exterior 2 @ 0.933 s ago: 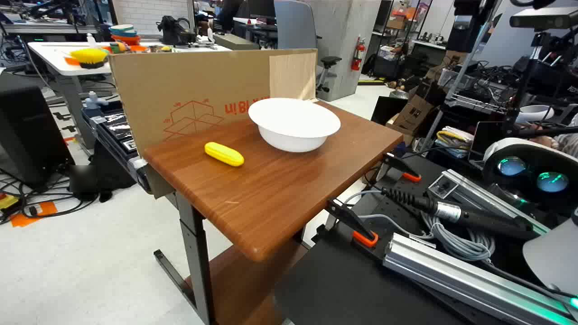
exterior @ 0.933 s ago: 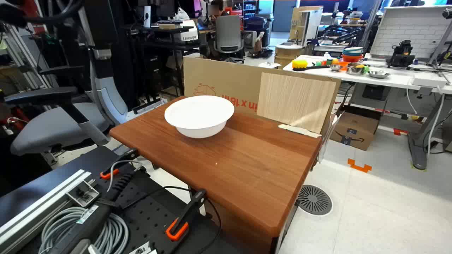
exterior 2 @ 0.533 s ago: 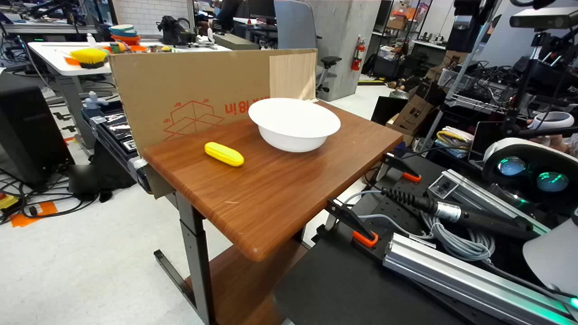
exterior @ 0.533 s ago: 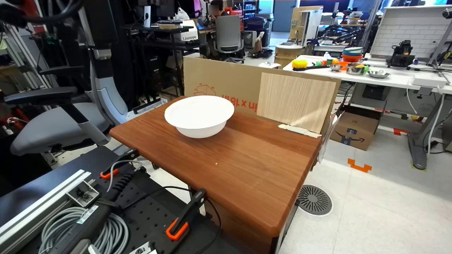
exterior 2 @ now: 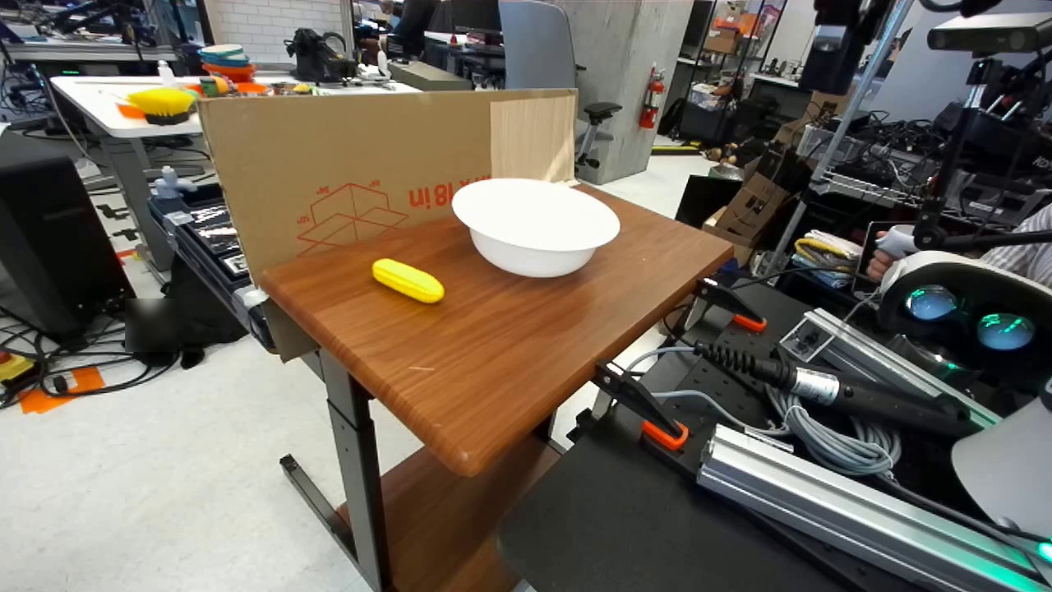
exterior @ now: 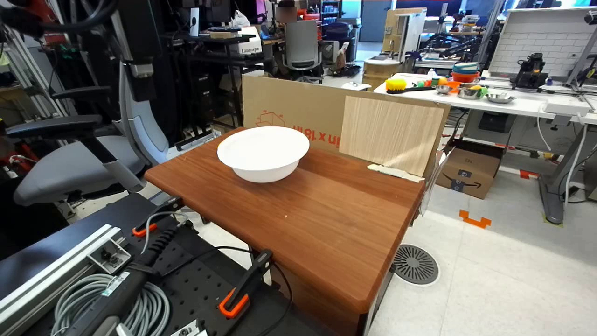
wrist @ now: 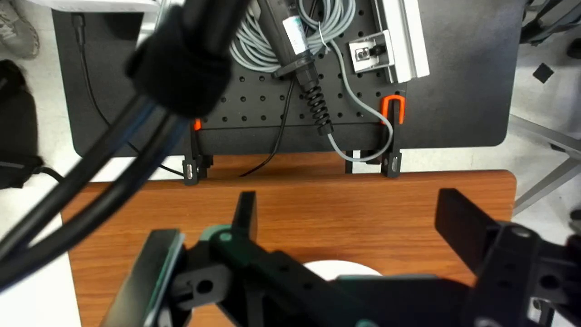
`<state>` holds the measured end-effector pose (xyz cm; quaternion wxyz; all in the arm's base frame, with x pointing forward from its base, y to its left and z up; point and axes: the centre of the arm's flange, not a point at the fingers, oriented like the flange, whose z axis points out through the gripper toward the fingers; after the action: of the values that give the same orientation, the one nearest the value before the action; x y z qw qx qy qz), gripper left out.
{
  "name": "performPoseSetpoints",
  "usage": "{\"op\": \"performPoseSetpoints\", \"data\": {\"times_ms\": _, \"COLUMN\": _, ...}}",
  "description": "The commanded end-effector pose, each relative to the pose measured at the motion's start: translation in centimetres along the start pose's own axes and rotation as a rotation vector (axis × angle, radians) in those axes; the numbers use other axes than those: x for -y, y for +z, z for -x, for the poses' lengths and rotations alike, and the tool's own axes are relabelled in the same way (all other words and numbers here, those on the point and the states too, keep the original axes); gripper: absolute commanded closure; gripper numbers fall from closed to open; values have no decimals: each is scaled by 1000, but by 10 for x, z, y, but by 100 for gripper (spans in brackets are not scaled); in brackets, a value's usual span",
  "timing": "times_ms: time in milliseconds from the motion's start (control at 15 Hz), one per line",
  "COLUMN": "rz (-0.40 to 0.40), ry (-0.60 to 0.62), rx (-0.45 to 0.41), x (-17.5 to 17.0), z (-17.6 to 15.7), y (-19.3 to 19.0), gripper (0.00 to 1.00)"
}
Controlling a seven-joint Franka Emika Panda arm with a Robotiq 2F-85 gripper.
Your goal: Place the corn toy in the bowl
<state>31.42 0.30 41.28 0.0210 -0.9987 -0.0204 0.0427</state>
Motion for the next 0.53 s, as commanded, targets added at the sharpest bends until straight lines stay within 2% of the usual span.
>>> {"op": "performPoseSetpoints", "data": {"times_ms": 0, "rz": -38, "ry": -34, "rx": -43, "x": 21, "z": -53, "y": 9, "gripper": 0}}
{"op": "performPoseSetpoints", "data": {"times_ms": 200, "rz": -60, "ry": -25, "rx": -81, "x": 44, "z": -104, "y": 23, "gripper": 0}}
{"op": "performPoseSetpoints", "data": {"times_ms": 467, "rz": -56, "ry": -39, "rx": -88, "x": 77, "z": -162, "y": 48, "gripper": 0}}
